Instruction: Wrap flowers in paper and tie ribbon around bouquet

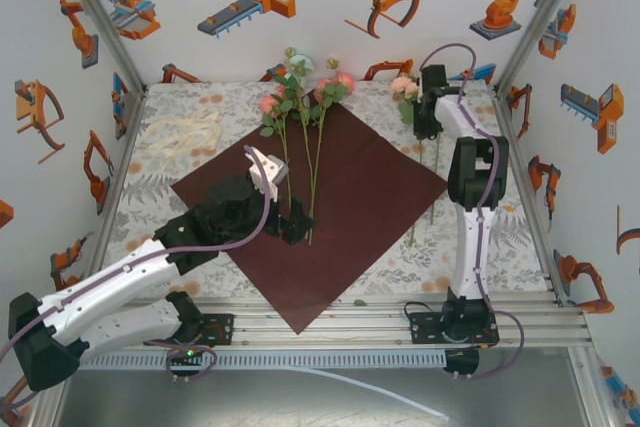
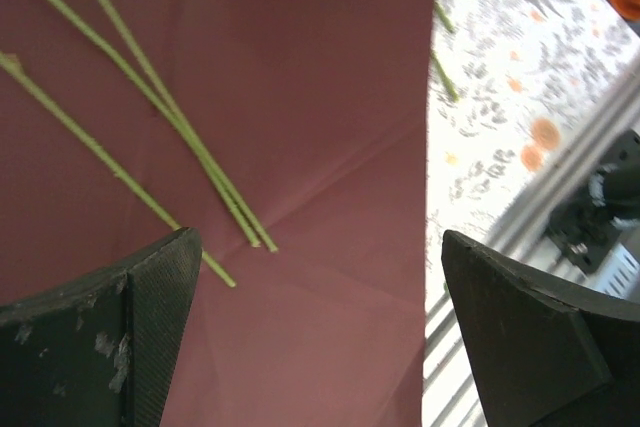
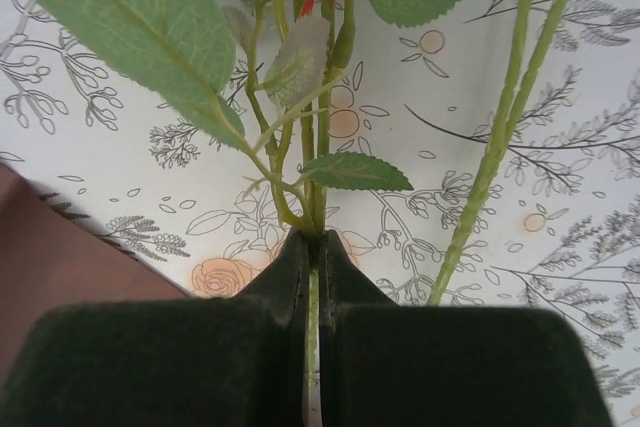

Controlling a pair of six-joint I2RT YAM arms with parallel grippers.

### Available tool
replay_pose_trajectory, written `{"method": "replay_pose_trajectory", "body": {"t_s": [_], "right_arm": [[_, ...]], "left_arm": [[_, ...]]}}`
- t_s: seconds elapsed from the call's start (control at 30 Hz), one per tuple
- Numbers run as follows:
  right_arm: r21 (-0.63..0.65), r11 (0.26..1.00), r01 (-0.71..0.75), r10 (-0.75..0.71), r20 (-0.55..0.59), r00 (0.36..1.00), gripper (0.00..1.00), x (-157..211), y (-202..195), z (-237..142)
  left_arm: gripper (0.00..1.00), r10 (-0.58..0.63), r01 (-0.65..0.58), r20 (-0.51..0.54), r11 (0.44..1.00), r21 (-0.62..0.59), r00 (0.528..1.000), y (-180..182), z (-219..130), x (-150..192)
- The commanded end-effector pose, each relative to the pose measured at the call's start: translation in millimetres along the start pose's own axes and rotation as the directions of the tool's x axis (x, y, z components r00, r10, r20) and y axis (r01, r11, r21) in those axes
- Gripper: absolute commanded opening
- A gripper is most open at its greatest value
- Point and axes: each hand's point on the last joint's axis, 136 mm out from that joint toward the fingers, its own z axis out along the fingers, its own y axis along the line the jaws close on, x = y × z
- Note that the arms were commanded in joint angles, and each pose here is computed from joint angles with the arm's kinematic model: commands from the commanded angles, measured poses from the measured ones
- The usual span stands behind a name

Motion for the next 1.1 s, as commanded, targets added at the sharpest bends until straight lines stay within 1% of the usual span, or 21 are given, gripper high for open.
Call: {"method": "replay_pose_trajectory", "body": {"t_s": [0.0,0.03,0.1,0.23,0.27,0.33,0.4,0.5,0.6,0.67,0.8,0.93,1.07], "right_arm": [[0.054,0.998,0.019,-0.029,0.198,0.98,0.0,-57.1,-5.4,-86.9],[0.072,0.997,0.016,-0.033,0.236,0.971,0.0,-64.3,-6.4,-104.1],[0.092,0.996,0.013,-0.042,0.321,0.946,0.0,-77.8,-4.9,-140.7],[0.084,0.996,0.003,-0.041,0.454,0.89,0.0,-92.8,7.3,-206.2],[0.061,0.998,0.0,-0.03,0.48,0.877,0.0,-95.0,12.9,-221.3],[-0.036,0.999,-0.015,0.031,0.526,0.85,0.0,-97.3,27.1,-251.4],[-0.148,0.989,-0.027,0.104,0.541,0.834,0.0,-97.7,43.7,-268.5],[-0.281,0.959,-0.045,0.193,0.525,0.829,0.0,-97.9,70.2,-282.3],[-0.435,0.898,-0.064,0.281,0.455,0.845,0.0,-95.9,108.3,-274.5],[-0.496,0.865,-0.074,0.307,0.407,0.86,0.0,-94.2,133.9,-258.8],[-0.558,0.823,-0.105,0.33,0.32,0.888,0.0,-92.5,177.6,-210.5],[-0.582,0.802,-0.137,0.332,0.243,0.912,0.0,-89.8,210.3,-162.5],[-0.6,0.79,-0.123,0.276,0.169,0.946,0.0,-78.8,246.0,-114.6]], "left_arm": [[0.97,-0.06,0.064,0.022,0.968,-0.241,0.998,45.6,-11.7,4.7],[0.97,-0.081,0.085,0.025,0.954,-0.287,0.996,55.7,-15.6,6.6],[0.97,-0.126,0.131,0.038,0.932,-0.337,0.991,70.3,-22.1,9.3],[0.97,-0.211,0.219,0.063,0.904,-0.368,0.975,88.6,-30.2,15.8],[0.97,-0.221,0.229,0.064,0.898,-0.375,0.973,91.5,-31.2,17.8],[0.97,-0.234,0.241,0.066,0.89,-0.386,0.97,95.6,-33.0,19.9],[0.97,-0.242,0.248,0.065,0.888,-0.388,0.968,96.2,-33.6,21.1],[0.97,-0.255,0.258,0.06,0.89,-0.376,0.965,94.6,-32.6,21.7],[0.97,-0.264,0.265,0.054,0.892,-0.366,0.963,93.0,-30.3,23.6],[0.97,-0.267,0.269,0.055,0.893,-0.361,0.962,92.3,-29.3,23.2],[0.97,-0.274,0.272,0.045,0.897,-0.349,0.961,89.8,-28.1,24.9],[0.97,-0.278,0.273,0.037,0.895,-0.353,0.96,90.8,-28.7,29.1],[0.97,-0.281,0.276,0.04,0.892,-0.359,0.959,93.2,-27.8,32.0]]}}
